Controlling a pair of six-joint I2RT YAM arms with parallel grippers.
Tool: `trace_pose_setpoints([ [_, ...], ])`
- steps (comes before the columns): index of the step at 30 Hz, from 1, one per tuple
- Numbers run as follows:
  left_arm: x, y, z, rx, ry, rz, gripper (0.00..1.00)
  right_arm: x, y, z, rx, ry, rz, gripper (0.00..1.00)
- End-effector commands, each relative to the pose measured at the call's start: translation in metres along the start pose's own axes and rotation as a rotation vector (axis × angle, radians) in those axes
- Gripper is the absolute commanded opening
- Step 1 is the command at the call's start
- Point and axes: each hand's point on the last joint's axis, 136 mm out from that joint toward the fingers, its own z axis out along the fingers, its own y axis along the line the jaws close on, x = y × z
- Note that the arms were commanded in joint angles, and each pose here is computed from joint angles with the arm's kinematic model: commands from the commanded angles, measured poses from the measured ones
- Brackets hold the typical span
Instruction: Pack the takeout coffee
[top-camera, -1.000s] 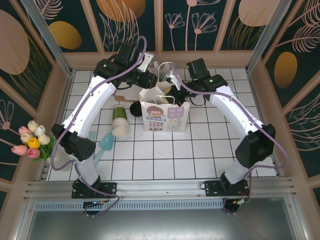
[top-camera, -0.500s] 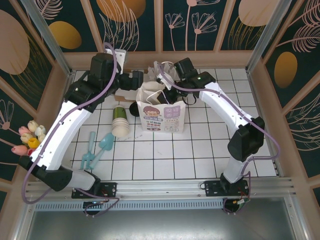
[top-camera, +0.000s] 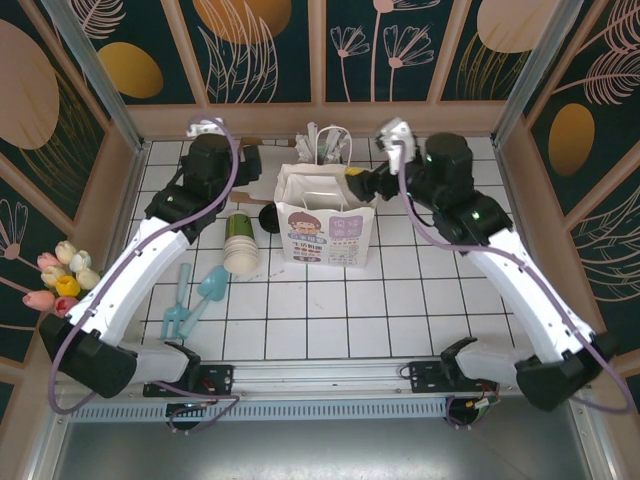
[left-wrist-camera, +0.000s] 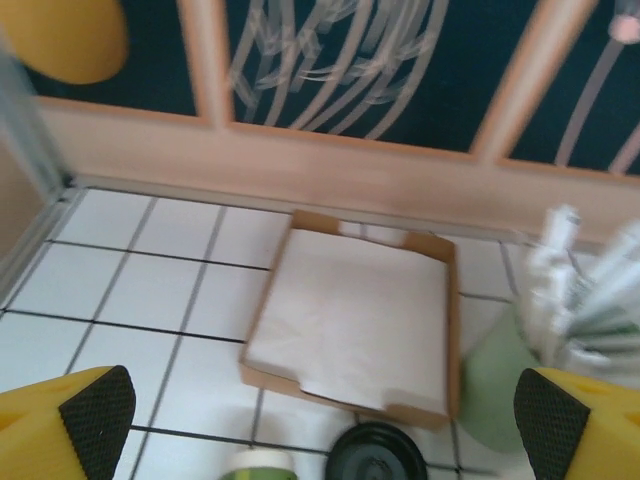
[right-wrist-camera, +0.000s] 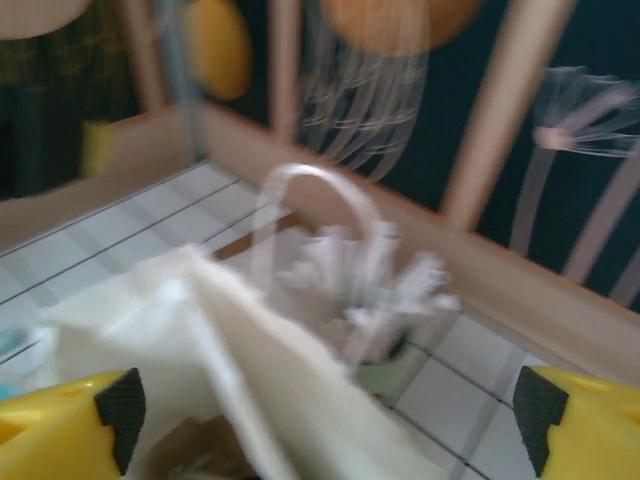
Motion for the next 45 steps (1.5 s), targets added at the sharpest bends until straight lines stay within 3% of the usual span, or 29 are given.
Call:
trace_pose_setpoints([
  [1,-0.006,0.055,0.002,-0.179,-0.132,-0.112,0.99,0.001,-0.083,-0.027,0.405,-0.172,0.172,0.99],
  [5,0.048,0.104,0.025,-0.345,-0.157,-0.022,0.99,0.076,-0.151,-0.063,0.760,-0.159,0.285,0.99],
  [9,0.104,0.139,0.041,-0.490,-0.132,0.088,0.99,0.157,-0.190,-0.085,0.935,-0.113,0.392,0.99],
  [15,0.159,0.175,0.069,-0.559,-0.027,0.148,0.99,0.261,-0.203,-0.078,0.906,0.019,0.488,0.99],
  [20,0.177,0.179,0.088,-0.423,-0.017,0.088,0.99,0.308,-0.194,-0.053,0.782,0.092,0.465,0.99],
  [22,0.177,0.179,0.094,-0.346,-0.018,0.042,0.99,0.314,-0.192,-0.043,0.738,0.098,0.443,0.99],
  [27,0.155,0.170,0.076,-0.218,-0.198,0.043,0.99,0.302,-0.196,-0.030,0.697,0.020,0.378,0.99],
  [33,0.144,0.160,0.061,-0.079,-0.311,0.024,0.99,0.298,-0.178,-0.015,0.567,-0.040,0.347,0.99],
  [36,0.146,0.156,0.058,-0.050,-0.347,0.033,0.99,0.300,-0.166,-0.020,0.553,-0.069,0.309,0.99],
  [40,0.155,0.152,0.044,-0.001,-0.435,0.040,0.99,0.304,-0.176,-0.027,0.641,-0.081,0.328,0.99],
  [45,0.157,0.163,0.065,-0.086,-0.352,0.023,0.99,0.304,-0.175,-0.026,0.641,-0.075,0.327,0.99],
])
